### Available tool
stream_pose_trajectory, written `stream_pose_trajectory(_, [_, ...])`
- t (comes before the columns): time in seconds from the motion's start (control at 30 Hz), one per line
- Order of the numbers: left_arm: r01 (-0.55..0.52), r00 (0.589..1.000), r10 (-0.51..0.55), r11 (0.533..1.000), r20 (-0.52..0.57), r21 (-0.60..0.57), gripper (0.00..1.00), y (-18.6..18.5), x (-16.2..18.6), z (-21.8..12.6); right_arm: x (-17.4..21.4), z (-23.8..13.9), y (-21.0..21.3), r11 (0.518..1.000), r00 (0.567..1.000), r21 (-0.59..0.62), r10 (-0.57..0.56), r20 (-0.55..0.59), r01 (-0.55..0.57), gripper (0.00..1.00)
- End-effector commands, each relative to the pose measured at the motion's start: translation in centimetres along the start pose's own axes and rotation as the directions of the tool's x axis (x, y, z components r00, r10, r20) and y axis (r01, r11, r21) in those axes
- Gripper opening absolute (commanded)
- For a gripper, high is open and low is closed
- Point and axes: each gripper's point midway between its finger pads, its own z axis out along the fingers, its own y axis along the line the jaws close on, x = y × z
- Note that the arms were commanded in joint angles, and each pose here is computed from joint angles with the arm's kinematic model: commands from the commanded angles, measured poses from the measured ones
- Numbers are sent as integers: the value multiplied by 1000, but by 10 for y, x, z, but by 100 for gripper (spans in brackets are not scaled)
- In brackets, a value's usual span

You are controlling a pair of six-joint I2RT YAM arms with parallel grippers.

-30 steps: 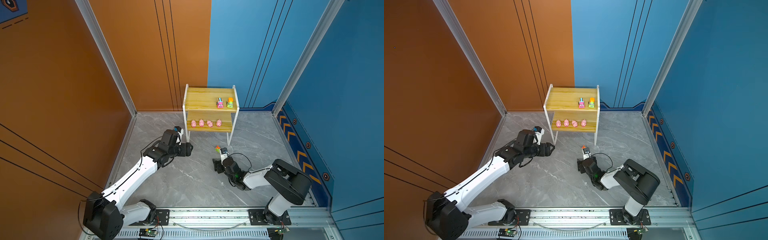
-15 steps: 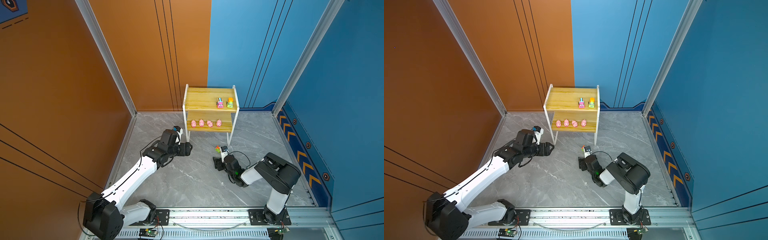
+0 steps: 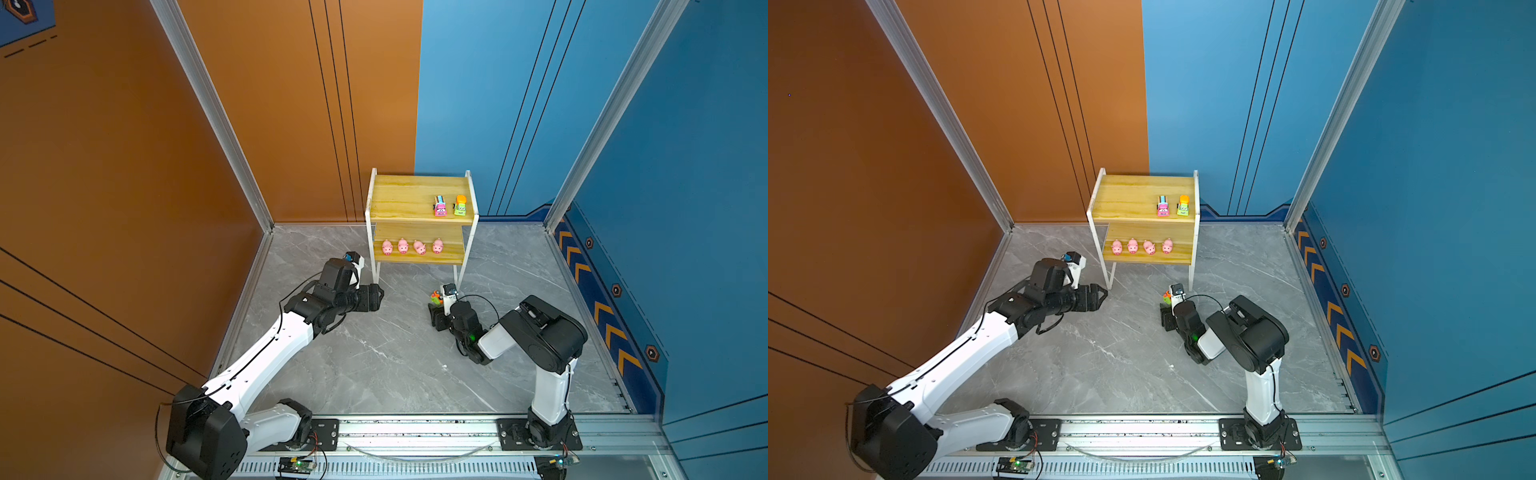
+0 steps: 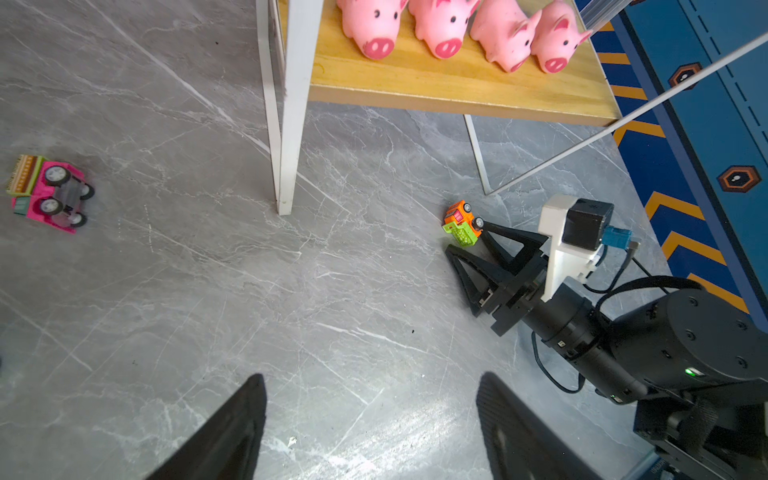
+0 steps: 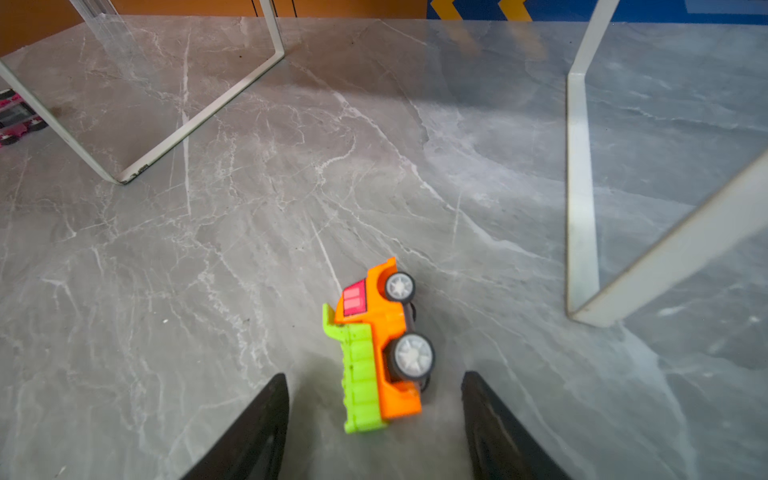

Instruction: Place and organize the plastic toys onto the shelf

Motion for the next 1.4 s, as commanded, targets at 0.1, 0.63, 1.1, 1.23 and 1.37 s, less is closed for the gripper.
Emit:
stream_pose_trajectory(0.1, [-20,1000,20,1000,9,15,81,-2,-4,-2,13,11,2,999,998,-14,-51,-41,50,60])
stream_pose_trajectory(0.63, [-22,1000,22,1000,22,16,81,-2,-6,-4,-5,-7,22,998,999,-56,-29,-16,28,31])
stream_pose_trajectory(1.1, [-21,1000,21,999,24,30,81,-5,-6,-6,28,-64,84,940,917,-142,255,-308,-309,30])
stream_pose_trajectory(1.23, [-24,999,23,999,24,38,81,-8,-5,-8,34,-74,88,880,841,-113,392,-373,-461,28])
stream_pose_trajectory(1.37, [-28,999,27,999,24,46,81,-11,-5,-8,37,-82,82,801,753,-72,523,-401,-595,28])
